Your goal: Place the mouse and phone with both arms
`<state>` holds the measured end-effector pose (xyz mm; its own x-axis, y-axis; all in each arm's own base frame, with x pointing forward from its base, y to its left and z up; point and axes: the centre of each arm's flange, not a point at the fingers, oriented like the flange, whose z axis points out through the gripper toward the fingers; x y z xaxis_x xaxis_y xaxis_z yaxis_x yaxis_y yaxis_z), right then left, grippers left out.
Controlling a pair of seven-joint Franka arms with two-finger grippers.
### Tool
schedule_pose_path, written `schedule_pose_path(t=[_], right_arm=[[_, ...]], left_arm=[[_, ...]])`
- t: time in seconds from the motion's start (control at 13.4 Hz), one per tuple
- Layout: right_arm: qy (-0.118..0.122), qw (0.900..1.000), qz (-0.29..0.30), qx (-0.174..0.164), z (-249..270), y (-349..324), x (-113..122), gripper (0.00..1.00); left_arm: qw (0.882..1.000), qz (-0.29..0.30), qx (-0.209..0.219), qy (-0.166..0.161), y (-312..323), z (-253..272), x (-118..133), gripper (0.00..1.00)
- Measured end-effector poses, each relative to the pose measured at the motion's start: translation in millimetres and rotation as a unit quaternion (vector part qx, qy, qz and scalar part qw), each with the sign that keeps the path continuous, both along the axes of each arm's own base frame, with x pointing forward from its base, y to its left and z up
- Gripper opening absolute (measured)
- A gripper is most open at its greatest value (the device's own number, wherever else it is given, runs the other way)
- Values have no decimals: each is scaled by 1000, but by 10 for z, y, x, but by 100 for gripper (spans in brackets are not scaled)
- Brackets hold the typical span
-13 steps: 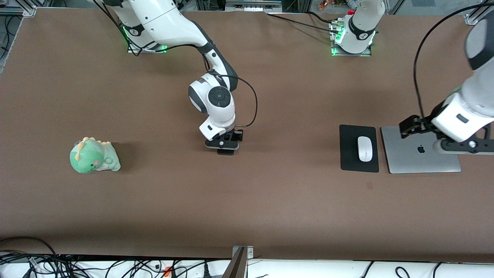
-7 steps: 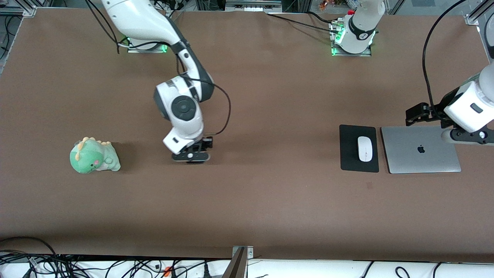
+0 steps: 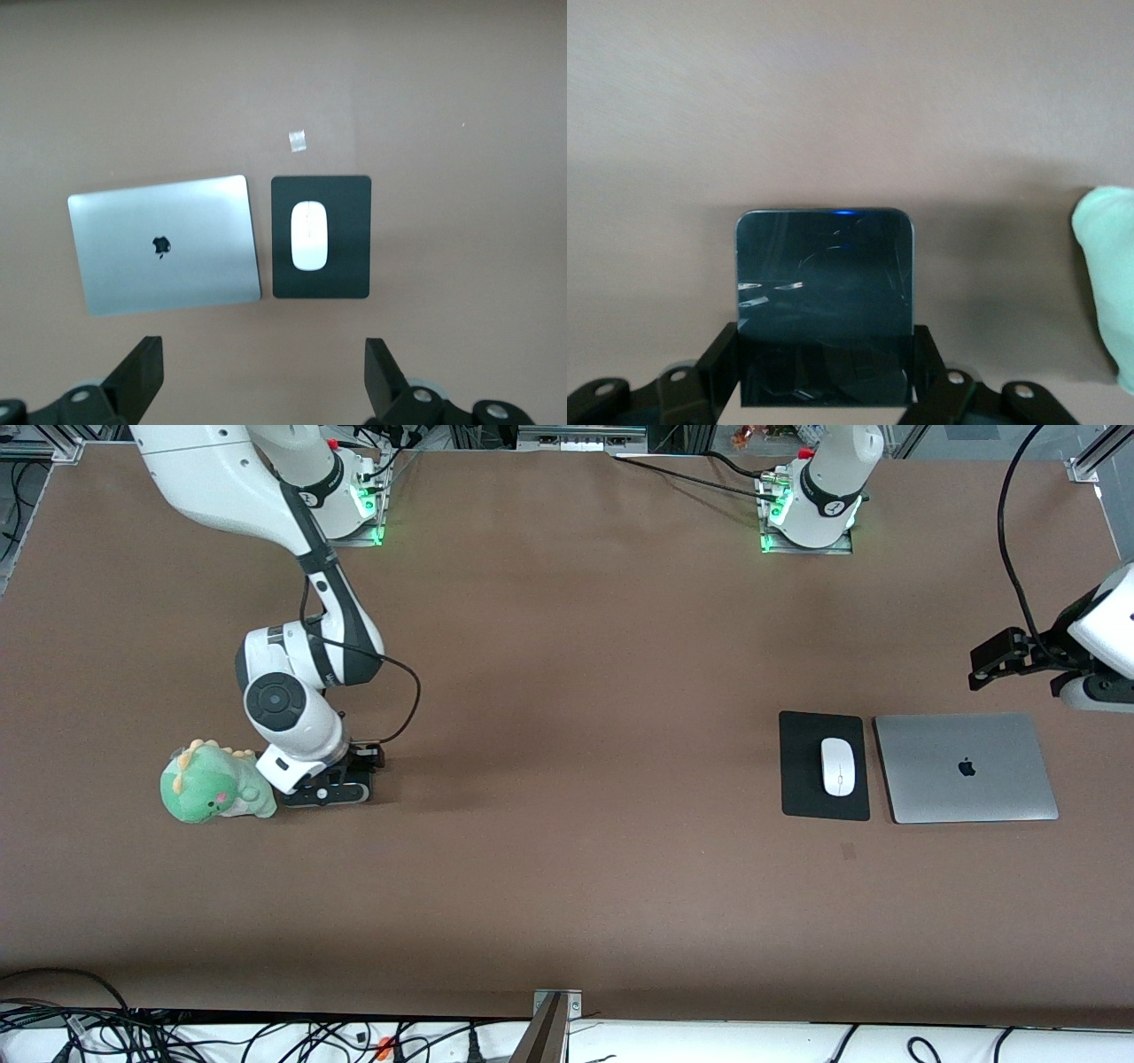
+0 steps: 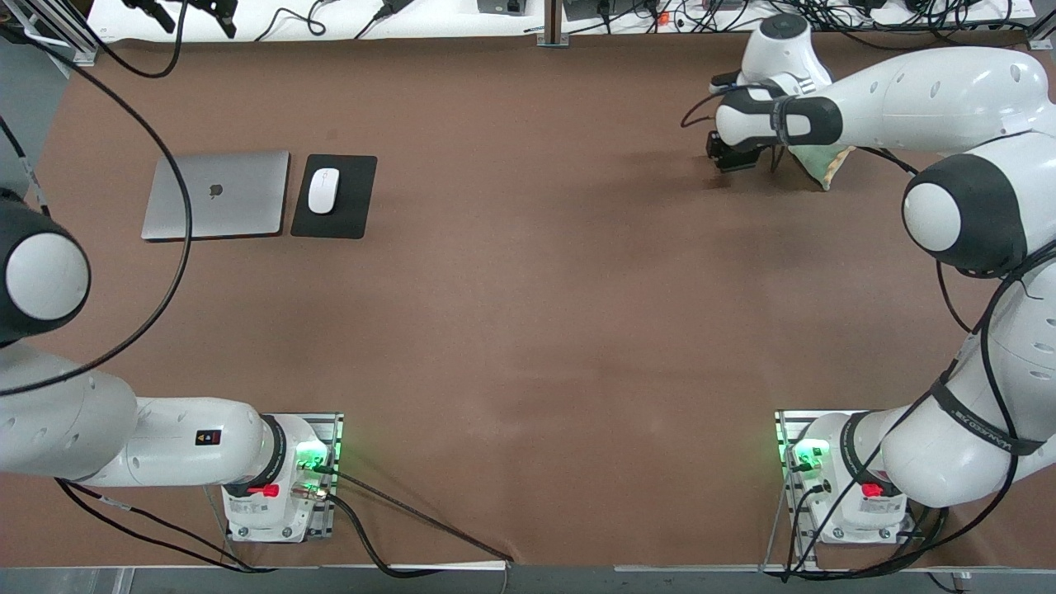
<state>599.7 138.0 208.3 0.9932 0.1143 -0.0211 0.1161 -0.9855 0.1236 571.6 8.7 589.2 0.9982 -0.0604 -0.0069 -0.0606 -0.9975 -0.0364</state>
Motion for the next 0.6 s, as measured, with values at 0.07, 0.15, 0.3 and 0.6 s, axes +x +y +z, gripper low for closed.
schedule_pose_path(t=[0.07,0.15,0.3,0.6], right_arm=[[-1,1000,-1,1,-85,-72,-56,79],[-1,1000,-1,2,-138,-97,-98,79],[-12,1000,3,7,-215,-90,-153,79],[-28,999,5,13,-245,-99,-194,97]], left_arm=[[1000,-1,0,1,-14,-5,-90,100],[1000,-5,0,0,-70,15,-141,100],[1000,-14,0,-7,-203,55,-162,100],[1000,-27,2,-4,-356,43,-172,100]])
